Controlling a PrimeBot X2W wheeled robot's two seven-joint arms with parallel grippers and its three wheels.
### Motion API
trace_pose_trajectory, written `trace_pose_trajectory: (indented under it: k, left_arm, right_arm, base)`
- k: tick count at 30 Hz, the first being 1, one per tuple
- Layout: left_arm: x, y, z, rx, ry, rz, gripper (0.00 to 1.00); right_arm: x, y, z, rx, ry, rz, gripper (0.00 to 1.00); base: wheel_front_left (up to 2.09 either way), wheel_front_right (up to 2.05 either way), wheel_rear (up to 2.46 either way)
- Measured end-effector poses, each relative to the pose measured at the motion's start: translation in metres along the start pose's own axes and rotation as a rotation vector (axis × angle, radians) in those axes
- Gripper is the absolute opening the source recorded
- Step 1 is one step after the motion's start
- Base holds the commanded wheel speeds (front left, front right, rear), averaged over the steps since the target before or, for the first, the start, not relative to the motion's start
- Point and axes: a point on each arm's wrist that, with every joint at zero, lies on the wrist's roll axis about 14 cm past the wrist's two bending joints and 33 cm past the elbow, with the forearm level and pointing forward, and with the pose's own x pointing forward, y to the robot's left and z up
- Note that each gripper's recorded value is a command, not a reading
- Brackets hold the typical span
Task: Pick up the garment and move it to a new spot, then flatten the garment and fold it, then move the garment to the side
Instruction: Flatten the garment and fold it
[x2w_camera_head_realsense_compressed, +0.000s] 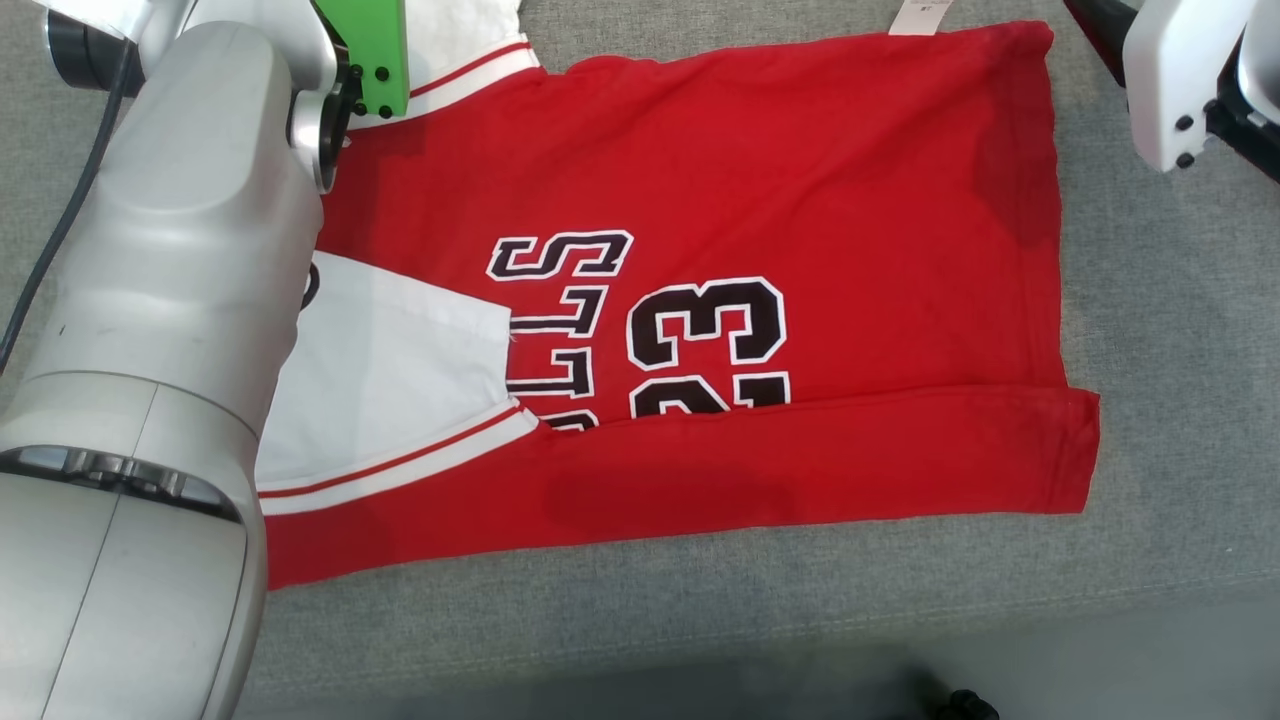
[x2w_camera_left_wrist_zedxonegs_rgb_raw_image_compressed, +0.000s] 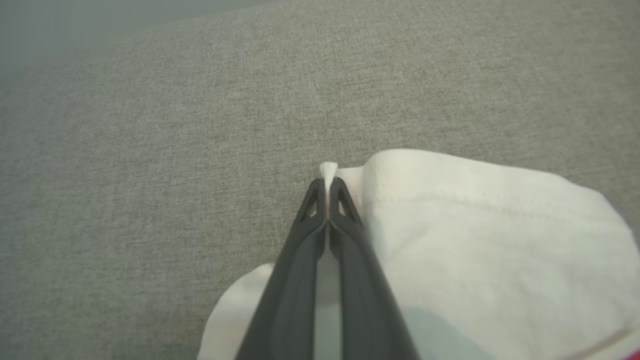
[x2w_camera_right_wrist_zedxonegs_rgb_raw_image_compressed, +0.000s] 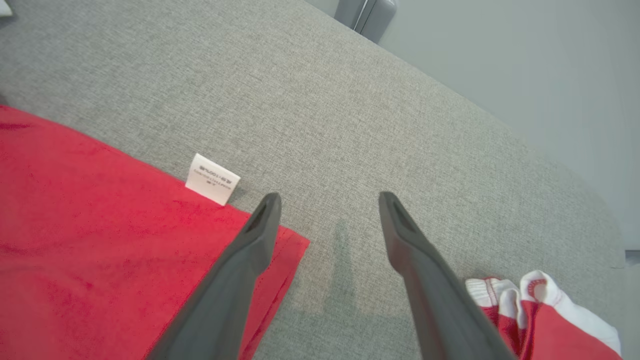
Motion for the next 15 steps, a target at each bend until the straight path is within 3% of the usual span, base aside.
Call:
trace_pose_trajectory:
  k: [15]
  left_arm:
    - [0.007,0.002,-0.006,-0.010,0.002,-0.004,0.00]
  right_arm:
    - [0.008,0.019,-0.051,-0.011,0.184,0.047,1.00]
  base:
    - [0.00,0.00,0.00]
